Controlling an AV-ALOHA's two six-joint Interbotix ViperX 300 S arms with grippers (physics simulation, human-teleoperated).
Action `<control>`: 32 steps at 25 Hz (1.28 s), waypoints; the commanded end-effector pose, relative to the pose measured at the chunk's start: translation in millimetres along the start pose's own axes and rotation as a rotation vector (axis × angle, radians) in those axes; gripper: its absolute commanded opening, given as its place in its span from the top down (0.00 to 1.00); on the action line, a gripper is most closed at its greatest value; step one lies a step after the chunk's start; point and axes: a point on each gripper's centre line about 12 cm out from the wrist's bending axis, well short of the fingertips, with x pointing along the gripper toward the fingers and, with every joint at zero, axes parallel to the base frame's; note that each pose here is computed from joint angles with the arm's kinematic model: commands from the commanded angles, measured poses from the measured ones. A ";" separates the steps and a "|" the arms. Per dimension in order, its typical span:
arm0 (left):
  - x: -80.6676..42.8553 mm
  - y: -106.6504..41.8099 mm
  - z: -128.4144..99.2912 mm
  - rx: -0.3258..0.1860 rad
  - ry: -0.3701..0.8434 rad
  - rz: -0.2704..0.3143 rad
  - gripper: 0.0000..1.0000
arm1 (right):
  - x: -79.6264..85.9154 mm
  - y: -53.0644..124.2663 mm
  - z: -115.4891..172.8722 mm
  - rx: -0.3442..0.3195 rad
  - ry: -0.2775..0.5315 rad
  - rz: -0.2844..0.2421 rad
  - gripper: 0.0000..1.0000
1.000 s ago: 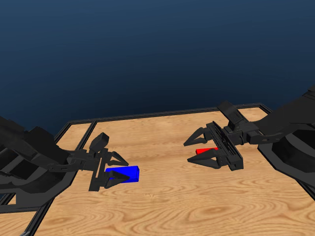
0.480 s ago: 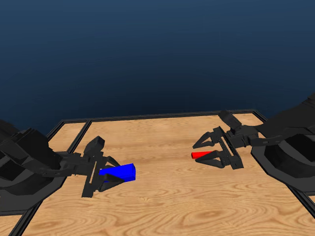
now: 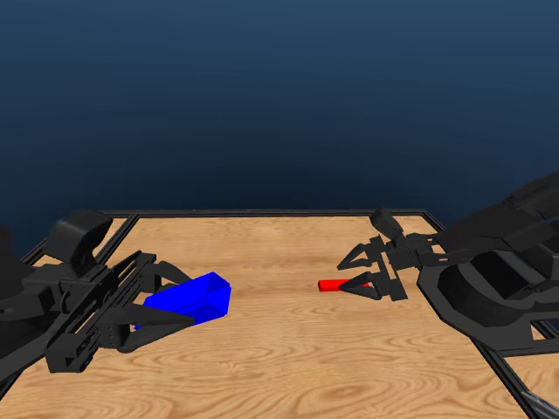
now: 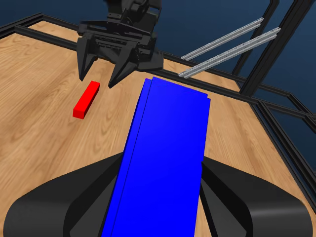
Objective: Insert peg into socket
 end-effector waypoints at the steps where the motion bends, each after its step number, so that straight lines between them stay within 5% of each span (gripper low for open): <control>1: 6.5 -18.9 20.5 0.055 -0.061 -0.056 1.00 | 2.5 -7.0 -9.8 0.039 0.007 -0.022 0.00; 16: 19.2 -30.9 29.3 0.068 -0.049 -0.074 1.00 | 17.7 -18.5 -43.4 0.094 0.066 -0.058 0.00; 17: 18.0 -28.4 22.3 0.073 -0.025 -0.070 1.00 | 19.4 -17.0 -43.0 0.085 0.067 -0.054 0.77; 18: 18.1 -28.5 24.5 0.068 -0.028 -0.068 1.00 | 19.8 -15.9 -43.0 0.074 0.068 -0.050 1.00; 23: 28.5 -10.9 15.1 0.071 0.058 0.013 1.00 | 21.1 6.9 -14.7 -0.015 0.010 0.020 1.00; 24: 27.5 -4.6 15.2 0.037 0.033 0.039 1.00 | 22.2 13.6 -4.8 -0.037 -0.002 0.036 1.00; 32: 30.0 -10.6 18.9 0.055 0.072 0.031 1.00 | 15.3 65.9 80.0 -0.167 -0.105 0.154 1.00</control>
